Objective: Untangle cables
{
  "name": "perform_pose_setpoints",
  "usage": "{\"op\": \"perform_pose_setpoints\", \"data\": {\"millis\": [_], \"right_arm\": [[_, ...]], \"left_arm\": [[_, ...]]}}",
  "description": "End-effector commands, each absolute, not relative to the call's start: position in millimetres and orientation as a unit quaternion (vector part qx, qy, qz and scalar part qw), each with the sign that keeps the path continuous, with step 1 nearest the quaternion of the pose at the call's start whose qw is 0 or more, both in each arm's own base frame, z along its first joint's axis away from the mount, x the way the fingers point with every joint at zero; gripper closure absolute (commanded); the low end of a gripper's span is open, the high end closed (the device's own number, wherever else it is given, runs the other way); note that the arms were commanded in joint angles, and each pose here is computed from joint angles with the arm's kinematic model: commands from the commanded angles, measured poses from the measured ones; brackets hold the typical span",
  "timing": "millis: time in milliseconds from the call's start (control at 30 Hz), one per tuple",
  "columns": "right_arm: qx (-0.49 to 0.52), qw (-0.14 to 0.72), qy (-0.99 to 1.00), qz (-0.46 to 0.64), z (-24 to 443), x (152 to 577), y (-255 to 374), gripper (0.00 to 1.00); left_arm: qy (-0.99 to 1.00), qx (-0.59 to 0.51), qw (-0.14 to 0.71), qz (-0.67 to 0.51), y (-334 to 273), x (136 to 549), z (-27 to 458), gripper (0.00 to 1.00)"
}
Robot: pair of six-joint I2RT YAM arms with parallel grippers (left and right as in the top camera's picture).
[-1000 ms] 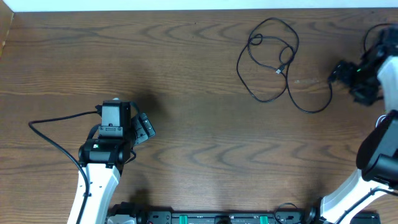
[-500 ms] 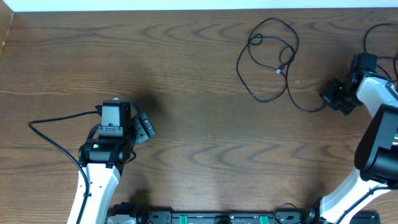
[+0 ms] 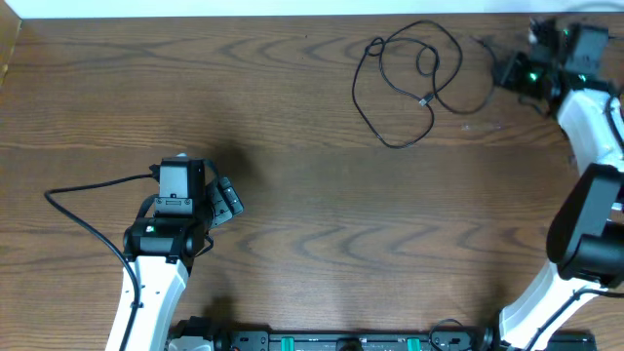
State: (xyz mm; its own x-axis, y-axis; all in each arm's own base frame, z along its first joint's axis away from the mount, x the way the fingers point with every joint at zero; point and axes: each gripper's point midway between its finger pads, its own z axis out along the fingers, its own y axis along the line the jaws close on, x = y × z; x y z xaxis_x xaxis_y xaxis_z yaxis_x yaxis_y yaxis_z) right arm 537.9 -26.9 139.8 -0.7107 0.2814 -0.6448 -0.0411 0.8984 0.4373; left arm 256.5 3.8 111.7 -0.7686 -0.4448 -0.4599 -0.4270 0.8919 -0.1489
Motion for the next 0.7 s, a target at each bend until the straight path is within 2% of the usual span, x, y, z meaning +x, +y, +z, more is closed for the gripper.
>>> {"op": "perform_pose_setpoints", "data": {"millis": [0, 167, 333, 400, 567, 600, 667], "right_arm": [[-0.128, 0.418, 0.880, 0.186, 166.0, 546.3, 30.9, 0.99], [-0.255, 0.405, 0.872, 0.102, 144.4, 544.0, 90.8, 0.99], [-0.262, 0.381, 0.887, -0.005, 101.7, 555.1, 115.7, 0.98], [-0.267, 0.380, 0.885, 0.000, 82.9, 559.5, 130.0, 0.90], [-0.233, 0.386, 0.892, 0.017, 55.4, 570.4, 136.6, 0.90], [-0.228, 0.388, 0.893, 0.020, 53.3, 572.3, 136.8, 0.88], [-0.231, 0.396, 0.888, 0.026, 53.7, 575.1, 140.5, 0.77]], "left_arm": [[0.940, -0.233, 0.250, -0.012, 6.7, 257.3, 112.9, 0.06], [0.940, -0.233, 0.250, -0.012, 6.7, 257.3, 112.9, 0.06], [0.940, -0.233, 0.250, -0.012, 6.8, 257.2, 112.9, 0.06], [0.940, -0.233, 0.250, -0.012, 6.7, 257.3, 112.9, 0.06], [0.940, -0.233, 0.250, -0.012, 6.7, 257.3, 112.9, 0.06], [0.940, -0.233, 0.250, -0.012, 6.7, 257.3, 112.9, 0.06], [0.940, -0.233, 0.250, -0.012, 6.7, 257.3, 112.9, 0.06]]}}
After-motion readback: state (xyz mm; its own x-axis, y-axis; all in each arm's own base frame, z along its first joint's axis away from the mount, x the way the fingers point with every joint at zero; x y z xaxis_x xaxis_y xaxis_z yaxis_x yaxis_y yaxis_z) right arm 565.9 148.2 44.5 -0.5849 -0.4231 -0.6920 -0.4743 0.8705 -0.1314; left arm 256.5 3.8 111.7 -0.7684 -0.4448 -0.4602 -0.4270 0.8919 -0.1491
